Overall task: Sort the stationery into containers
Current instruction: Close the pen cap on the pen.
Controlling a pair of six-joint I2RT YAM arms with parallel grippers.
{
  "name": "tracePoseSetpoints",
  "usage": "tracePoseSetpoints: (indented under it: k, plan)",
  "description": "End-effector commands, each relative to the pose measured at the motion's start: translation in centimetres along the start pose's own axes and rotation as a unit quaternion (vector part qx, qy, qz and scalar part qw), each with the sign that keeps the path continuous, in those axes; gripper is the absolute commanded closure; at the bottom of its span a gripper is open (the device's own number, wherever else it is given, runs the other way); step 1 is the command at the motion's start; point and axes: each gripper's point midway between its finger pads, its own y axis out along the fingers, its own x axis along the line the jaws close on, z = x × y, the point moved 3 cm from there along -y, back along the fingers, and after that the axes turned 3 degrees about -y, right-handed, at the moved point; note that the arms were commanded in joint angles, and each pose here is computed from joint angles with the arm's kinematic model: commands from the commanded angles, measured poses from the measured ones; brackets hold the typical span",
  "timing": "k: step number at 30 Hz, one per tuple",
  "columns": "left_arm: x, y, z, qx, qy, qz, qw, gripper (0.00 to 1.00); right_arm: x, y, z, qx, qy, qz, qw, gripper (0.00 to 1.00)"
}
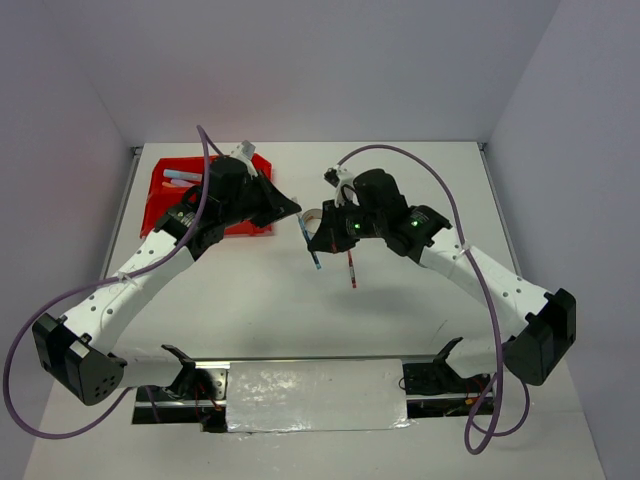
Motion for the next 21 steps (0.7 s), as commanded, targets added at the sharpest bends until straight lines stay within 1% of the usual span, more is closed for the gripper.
tracePoseSetpoints:
  k: [1,14,21]
  plan:
    - [-0.8,0.0,-0.4,-0.004,0.004,0.021,1.0,1.0,0.9,-0.6,-2.5,-0.035,-0.022,-0.008,0.999,1.0]
    - [0.0,0.4,0.2,0.008,0.01,0.012,1.0,1.0,1.3,-1.2,-4.3,-0.053,-0.036,-0.005,0.998,1.0]
    - [-0.4,0.5,0.6,0.02,0.004,0.029,0.999,1.0,0.7,-0.5,-4.8,-0.055,-0.035,0.002,0.998,1.0]
